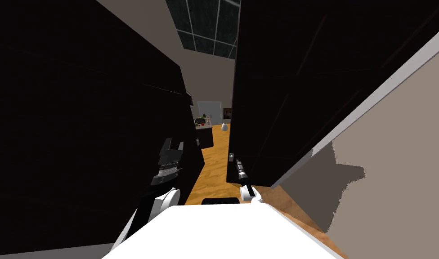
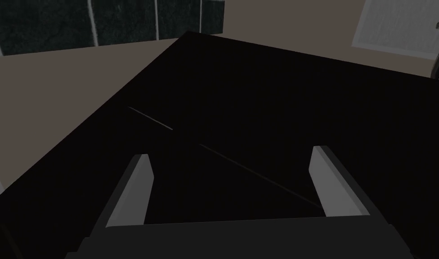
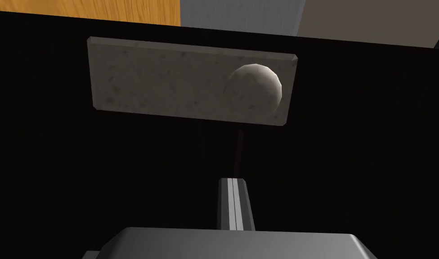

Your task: Push the door open

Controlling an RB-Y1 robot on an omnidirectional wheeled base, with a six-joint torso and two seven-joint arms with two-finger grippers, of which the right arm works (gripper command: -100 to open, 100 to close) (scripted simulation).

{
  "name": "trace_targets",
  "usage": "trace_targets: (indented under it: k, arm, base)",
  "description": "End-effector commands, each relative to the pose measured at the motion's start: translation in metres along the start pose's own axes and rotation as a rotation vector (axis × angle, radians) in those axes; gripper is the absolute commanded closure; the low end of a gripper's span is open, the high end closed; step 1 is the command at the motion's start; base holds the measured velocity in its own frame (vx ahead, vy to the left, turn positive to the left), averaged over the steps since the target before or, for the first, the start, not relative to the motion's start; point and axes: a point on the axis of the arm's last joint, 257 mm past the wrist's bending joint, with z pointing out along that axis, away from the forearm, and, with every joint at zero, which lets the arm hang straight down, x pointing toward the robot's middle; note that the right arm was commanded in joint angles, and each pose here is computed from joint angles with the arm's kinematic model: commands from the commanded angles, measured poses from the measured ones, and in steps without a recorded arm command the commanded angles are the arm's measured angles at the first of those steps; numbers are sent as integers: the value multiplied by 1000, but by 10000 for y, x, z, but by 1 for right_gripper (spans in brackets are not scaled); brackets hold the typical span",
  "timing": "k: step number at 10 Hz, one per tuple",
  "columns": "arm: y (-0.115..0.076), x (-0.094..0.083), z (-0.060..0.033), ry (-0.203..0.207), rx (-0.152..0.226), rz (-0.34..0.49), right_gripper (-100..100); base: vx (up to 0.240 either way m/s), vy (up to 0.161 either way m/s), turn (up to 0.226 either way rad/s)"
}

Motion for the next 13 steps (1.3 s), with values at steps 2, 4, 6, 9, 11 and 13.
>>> trace_targets:
  k: [2,4,6,9,11,13]
  arm:
    - [-6,-8,2,-12,4,13,-100]
    - [-9,71,-5,-25,7,46,-100]
    - [-11,99,-13,-26,7,54,-100]
    - [-16,-83,-24,-38,4,27,-100]
    - [-16,-137,-32,-43,1,20,-100]
    - [-17,-144,-42,-48,-1,23,-100]
  base:
    - [-182,136,-45]
    - [-214,112,-73]
    - [-160,106,-66]
    - [143,11,23]
    - [207,-36,24]
    - [197,-2,28]
